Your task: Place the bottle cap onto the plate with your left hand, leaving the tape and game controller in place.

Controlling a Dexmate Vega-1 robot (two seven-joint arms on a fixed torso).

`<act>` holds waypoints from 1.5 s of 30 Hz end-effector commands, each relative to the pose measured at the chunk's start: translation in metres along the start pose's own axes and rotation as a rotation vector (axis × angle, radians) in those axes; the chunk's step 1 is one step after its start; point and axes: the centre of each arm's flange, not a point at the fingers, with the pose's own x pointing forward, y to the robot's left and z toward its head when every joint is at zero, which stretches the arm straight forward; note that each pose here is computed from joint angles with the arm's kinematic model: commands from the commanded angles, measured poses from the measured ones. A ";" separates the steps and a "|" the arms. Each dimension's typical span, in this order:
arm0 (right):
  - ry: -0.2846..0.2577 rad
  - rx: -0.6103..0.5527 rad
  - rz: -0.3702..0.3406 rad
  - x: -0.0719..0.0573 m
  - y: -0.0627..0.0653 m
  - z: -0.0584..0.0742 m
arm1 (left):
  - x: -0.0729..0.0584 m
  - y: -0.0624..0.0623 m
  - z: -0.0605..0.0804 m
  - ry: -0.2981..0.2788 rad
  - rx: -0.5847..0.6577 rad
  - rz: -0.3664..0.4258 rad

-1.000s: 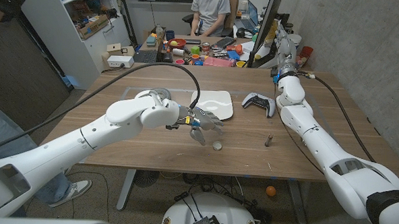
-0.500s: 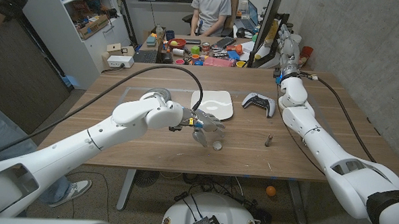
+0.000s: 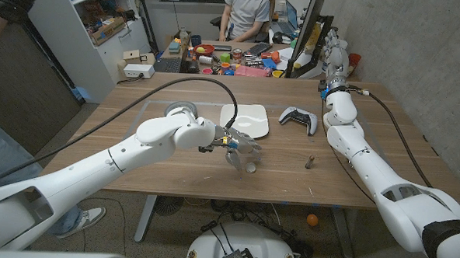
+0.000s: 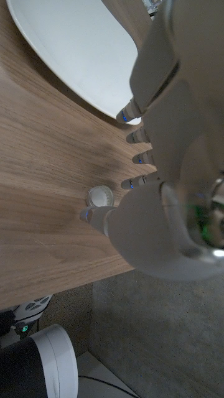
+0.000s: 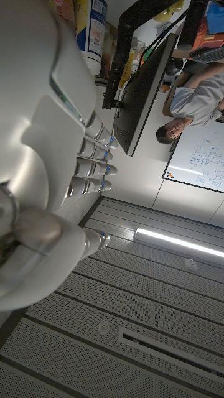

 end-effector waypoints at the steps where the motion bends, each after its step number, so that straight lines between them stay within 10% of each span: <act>1: -0.005 0.011 -0.016 0.000 -0.007 -0.001 | 0.007 -0.001 0.002 0.011 -0.001 -0.031; 45: -0.013 0.039 -0.019 -0.005 -0.019 -0.013 | 0.018 -0.006 0.015 0.073 -0.010 0.008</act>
